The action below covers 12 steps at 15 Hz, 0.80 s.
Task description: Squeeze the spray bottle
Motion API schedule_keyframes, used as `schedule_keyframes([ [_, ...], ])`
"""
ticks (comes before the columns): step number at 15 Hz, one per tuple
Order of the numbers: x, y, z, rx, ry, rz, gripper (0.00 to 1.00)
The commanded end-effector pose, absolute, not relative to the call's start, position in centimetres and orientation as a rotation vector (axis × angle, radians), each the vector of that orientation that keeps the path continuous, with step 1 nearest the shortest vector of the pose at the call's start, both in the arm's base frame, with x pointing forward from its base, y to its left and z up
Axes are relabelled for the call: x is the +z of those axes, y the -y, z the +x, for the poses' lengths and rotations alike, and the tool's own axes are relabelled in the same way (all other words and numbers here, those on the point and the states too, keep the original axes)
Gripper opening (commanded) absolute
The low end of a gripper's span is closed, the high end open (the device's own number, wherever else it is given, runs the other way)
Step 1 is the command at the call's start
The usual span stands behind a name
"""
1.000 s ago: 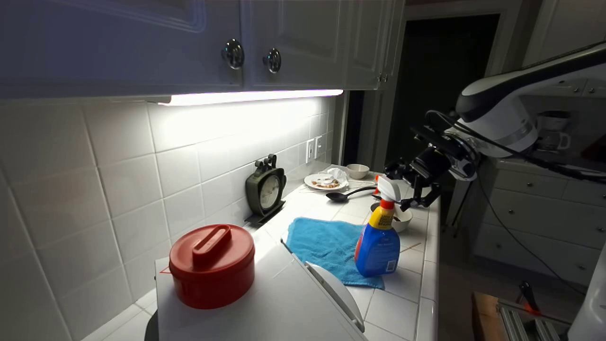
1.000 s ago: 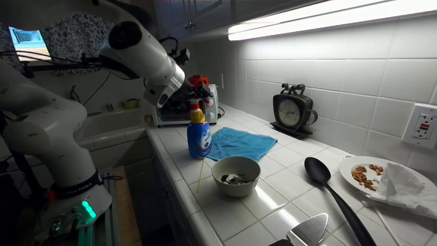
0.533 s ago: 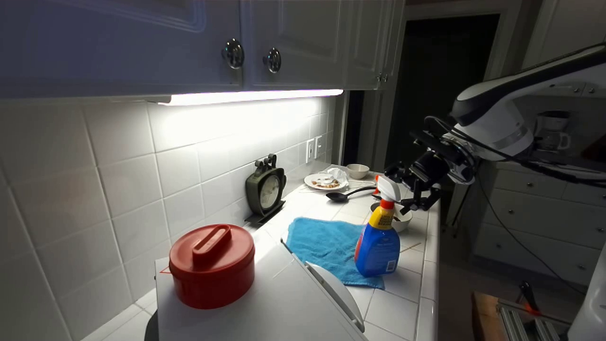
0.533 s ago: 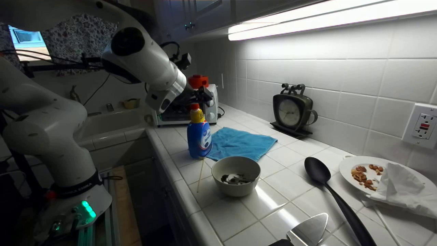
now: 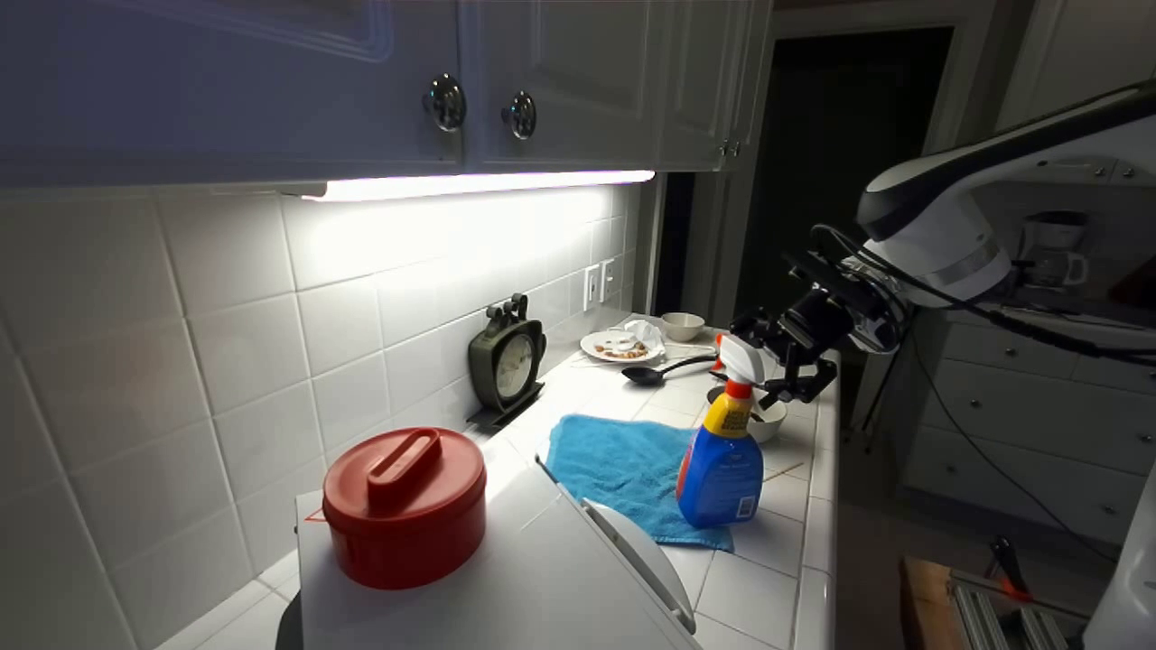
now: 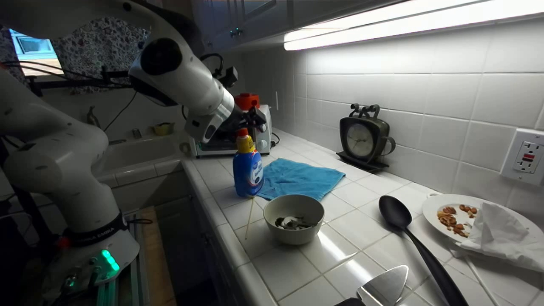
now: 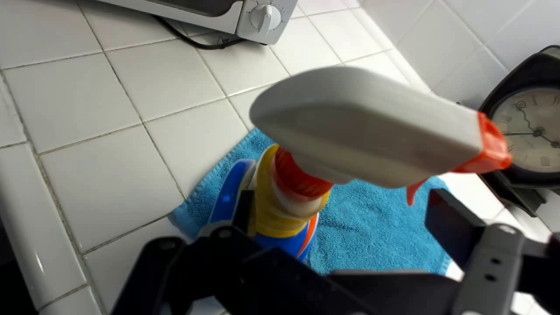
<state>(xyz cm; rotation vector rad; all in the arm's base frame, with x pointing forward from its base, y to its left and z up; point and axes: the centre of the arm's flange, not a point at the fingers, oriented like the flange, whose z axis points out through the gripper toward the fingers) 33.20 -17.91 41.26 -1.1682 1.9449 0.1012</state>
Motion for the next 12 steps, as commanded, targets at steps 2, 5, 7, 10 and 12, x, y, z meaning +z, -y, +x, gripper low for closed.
schedule_keyframes([
  [2, 41.61, 18.0, 33.42, 0.103, -1.896, -1.144, 1.0],
  [5, 41.57, 17.95, 33.45, 0.114, -1.886, -1.137, 1.0],
  [7, 41.53, 17.92, 33.39, 0.124, -1.881, -1.133, 0.95],
  [10, 41.34, 18.1, 33.28, 0.144, -1.876, -1.125, 0.68],
  [12, 41.41, 18.39, 33.21, 0.151, -1.873, -1.119, 0.54],
])
